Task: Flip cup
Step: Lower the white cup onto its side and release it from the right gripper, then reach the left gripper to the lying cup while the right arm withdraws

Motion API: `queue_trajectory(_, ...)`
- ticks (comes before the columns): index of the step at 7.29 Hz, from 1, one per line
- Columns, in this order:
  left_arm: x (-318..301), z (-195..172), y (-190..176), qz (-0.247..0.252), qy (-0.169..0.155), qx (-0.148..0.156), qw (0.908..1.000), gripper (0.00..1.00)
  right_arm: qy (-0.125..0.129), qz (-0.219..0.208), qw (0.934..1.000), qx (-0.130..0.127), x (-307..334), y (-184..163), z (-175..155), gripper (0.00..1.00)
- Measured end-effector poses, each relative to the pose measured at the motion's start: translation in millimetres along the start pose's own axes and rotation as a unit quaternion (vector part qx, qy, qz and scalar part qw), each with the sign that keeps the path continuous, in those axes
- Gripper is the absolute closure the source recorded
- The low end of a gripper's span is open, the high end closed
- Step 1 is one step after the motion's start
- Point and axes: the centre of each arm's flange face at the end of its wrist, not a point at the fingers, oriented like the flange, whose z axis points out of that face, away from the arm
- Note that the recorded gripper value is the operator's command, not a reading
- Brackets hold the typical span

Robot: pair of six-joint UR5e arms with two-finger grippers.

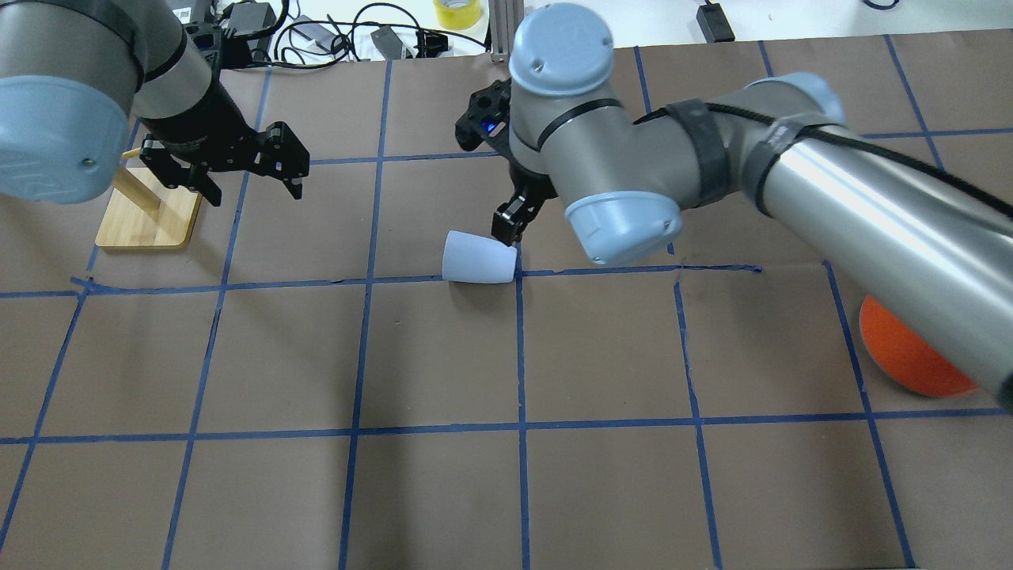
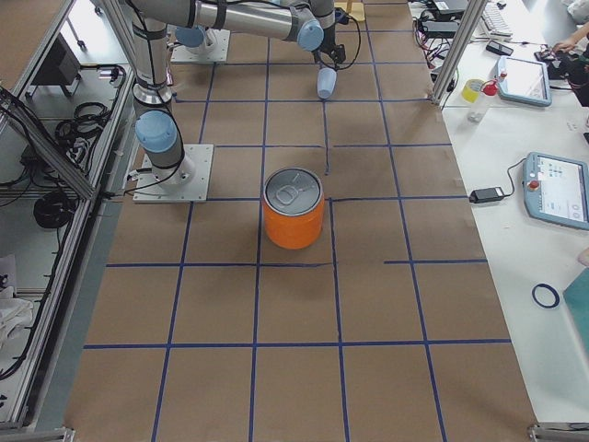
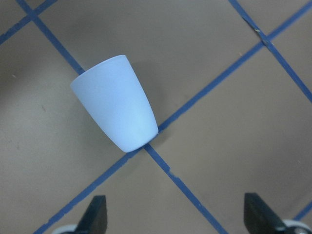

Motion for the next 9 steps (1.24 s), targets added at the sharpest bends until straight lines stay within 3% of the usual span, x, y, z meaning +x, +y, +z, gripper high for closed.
queue_trajectory(2, 16, 41, -21, 0.002, 0.068, 0.013, 0.9976, 0.00, -0.009, 0.089, 0.9951, -0.041, 40, 54, -54, 0.00)
queue_trajectory(5, 48, 117, -49, 0.017, 0.145, 0.013, 0.9891, 0.00, 0.020, 0.207, 0.9779, -0.016, 88, 99, -113, 0.00)
queue_trajectory(9, 115, 187, -42, 0.052, 0.164, -0.036, 0.9845, 0.00, 0.033, 0.282, 0.9587, -0.009, 139, 118, -125, 0.00)
